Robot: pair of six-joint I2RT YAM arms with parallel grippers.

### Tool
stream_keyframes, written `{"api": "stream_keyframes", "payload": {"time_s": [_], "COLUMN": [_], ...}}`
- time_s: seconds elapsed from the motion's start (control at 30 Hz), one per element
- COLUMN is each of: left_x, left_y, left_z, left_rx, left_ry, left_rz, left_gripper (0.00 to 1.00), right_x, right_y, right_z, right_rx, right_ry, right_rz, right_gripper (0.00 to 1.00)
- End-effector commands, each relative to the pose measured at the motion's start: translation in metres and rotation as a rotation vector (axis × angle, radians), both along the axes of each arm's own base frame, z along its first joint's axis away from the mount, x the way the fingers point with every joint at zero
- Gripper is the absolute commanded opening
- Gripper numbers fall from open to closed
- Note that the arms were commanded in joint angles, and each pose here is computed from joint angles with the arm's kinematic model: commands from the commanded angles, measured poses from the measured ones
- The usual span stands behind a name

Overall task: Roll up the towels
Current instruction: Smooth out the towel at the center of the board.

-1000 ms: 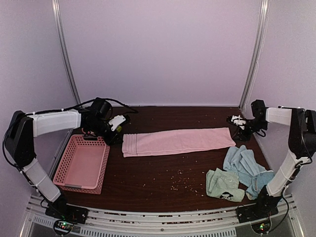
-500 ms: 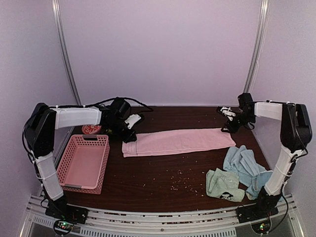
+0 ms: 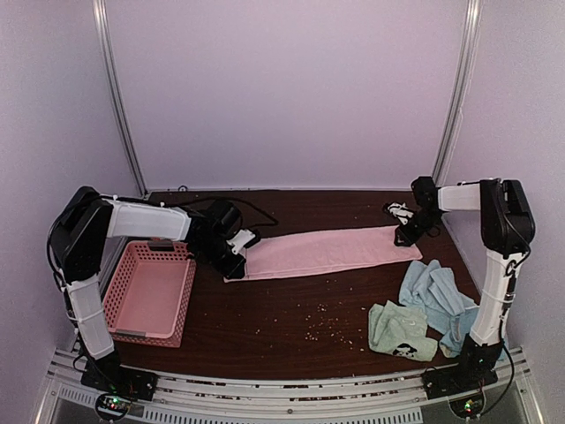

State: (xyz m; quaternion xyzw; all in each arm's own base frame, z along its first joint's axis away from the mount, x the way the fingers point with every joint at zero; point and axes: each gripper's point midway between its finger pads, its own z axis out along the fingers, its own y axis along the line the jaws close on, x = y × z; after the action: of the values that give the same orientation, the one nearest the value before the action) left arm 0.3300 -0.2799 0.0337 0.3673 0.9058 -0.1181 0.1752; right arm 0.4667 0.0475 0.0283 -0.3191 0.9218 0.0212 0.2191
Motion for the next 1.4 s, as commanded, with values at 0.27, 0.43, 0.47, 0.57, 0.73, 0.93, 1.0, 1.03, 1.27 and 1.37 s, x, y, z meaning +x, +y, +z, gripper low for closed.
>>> {"api": "stream_keyframes", "payload": {"time_s": [0.27,0.43,0.47,0.57,0.73,0.93,1.0,1.03,1.27,1.37], "left_x": [-0.039,-0.03,-0.021,0.012,0.069,0.099,0.101,0.101,0.075,0.059], "left_y": [-0.007,-0.024,-0.024,-0.019,-0.001,0.018,0.025,0.03,0.063,0.082], "left_z": [-0.008,0.036,0.043,0.057,0.06,0.037,0.025,0.018,-0.017,-0.025], "left_rx": [-0.011,-0.08,-0.072,-0.035,0.017,0.107,0.14,0.16,0.26,0.316], "left_ry": [0.083,0.004,-0.028,-0.128,-0.221,-0.241,-0.238,-0.236,-0.167,-0.136], "left_rz": [-0.024,-0.05,-0.028,0.082,0.28,0.39,0.416,0.426,0.512,0.572], "left_gripper": [0.12,0.15,0.16,0.15,0.11,0.04,0.03,0.02,0.0,0.0], "right_x": [0.029,0.048,0.051,0.05,0.046,0.048,0.051,0.053,0.058,0.057], "right_y": [0.006,0.011,0.012,0.016,0.015,0.011,0.008,0.005,-0.023,-0.032], "right_z": [0.005,0.055,0.068,0.095,0.088,0.055,0.044,0.04,0.005,-0.01], "right_rx": [-0.004,0.053,0.067,0.123,0.142,0.111,0.099,0.087,0.001,-0.032], "right_ry": [-0.058,-0.151,-0.174,-0.205,-0.162,-0.09,-0.083,-0.084,-0.032,0.002], "right_rz": [-0.054,-0.098,-0.108,-0.141,-0.189,-0.196,-0.211,-0.225,-0.333,-0.358], "right_gripper": [0.32,0.35,0.36,0.38,0.38,0.34,0.34,0.34,0.33,0.33]}}
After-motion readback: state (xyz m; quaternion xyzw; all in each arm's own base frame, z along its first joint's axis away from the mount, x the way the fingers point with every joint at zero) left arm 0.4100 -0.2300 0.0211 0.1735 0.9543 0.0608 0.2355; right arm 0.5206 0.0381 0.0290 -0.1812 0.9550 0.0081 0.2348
